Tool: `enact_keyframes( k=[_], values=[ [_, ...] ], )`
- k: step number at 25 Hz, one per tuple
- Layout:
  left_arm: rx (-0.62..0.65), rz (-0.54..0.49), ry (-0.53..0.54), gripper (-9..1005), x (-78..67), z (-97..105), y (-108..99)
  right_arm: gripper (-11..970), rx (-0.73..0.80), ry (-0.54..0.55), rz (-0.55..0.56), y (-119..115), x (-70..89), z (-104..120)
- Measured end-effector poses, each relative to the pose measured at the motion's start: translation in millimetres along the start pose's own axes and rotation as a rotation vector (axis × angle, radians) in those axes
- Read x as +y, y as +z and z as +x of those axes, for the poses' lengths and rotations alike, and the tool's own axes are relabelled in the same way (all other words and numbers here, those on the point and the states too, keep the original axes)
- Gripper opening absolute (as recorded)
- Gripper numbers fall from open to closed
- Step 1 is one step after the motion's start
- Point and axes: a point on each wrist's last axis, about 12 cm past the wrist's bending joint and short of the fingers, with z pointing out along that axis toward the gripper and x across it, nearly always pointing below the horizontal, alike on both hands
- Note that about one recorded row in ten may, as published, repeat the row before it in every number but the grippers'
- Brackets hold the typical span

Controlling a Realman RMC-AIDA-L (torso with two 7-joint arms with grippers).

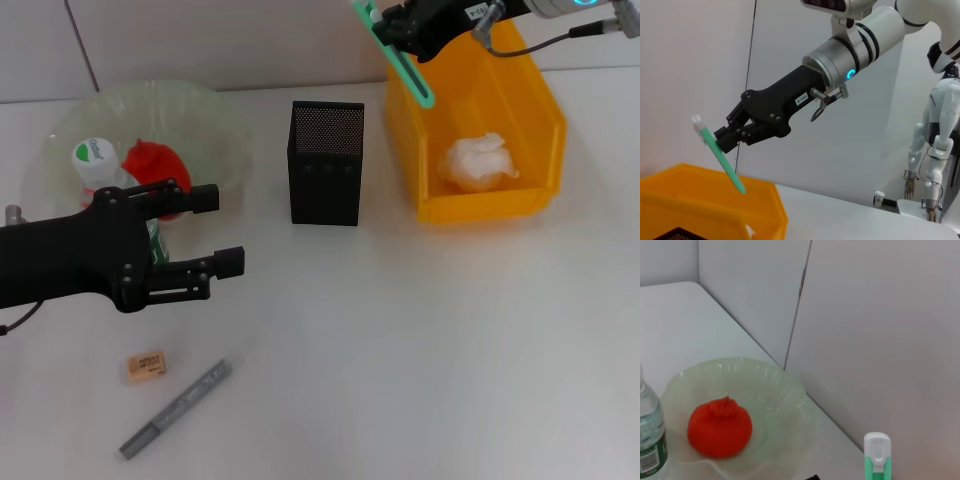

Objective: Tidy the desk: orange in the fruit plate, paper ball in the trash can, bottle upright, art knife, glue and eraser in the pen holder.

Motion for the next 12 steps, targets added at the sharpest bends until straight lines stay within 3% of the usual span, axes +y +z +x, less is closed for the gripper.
enact_keyframes(
  k=[12],
  values=[
    [0.000,0.000,0.000,799,0.0,0.2,0.1,104,-0.074,-0.015,-0.023,6.9,0.5,-6.4]
  ],
)
